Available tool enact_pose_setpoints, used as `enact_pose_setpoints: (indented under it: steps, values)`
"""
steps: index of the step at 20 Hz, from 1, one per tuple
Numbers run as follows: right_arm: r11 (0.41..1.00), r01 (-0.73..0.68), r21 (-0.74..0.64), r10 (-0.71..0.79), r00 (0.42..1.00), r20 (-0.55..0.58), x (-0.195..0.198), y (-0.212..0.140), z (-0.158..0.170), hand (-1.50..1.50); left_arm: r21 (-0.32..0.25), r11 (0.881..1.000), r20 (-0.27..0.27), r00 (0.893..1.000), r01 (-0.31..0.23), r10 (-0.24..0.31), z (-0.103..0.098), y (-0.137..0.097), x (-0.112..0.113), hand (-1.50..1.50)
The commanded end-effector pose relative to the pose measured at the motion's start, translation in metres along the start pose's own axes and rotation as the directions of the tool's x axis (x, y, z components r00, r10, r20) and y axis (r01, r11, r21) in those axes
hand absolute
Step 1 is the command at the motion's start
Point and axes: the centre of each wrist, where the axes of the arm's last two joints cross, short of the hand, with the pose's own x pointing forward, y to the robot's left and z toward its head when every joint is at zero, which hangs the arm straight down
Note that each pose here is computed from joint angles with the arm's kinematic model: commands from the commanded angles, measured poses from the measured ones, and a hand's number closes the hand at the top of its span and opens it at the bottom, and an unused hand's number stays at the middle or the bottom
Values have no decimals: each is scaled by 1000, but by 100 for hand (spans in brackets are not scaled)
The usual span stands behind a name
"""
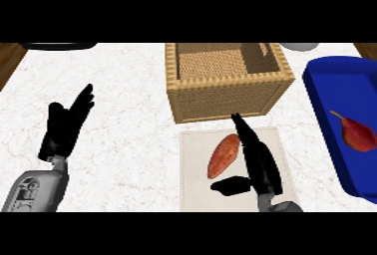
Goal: Pick the sweet potato from the placemat and place it in the basket
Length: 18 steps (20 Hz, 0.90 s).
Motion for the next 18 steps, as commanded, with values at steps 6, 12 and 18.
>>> enact_pose_setpoints:
  steps: [6, 12, 18]
  values:
    - [998, -42, 48, 42, 999, 7, -2, 22, -6, 150, 16, 1000, 2, 1000, 3, -3, -5, -11, -6, 0]
    - [984, -174, -28, 176, 981, 84, -3, 18, -18, 150, -6, 1000, 2, 1000, 0, 0, 0, 12, -8, 0]
    - [940, -335, -70, 339, 939, 58, 34, 39, -26, 150, -9, 1000, 7, 1000, -3, 3, -15, -1, 4, 0]
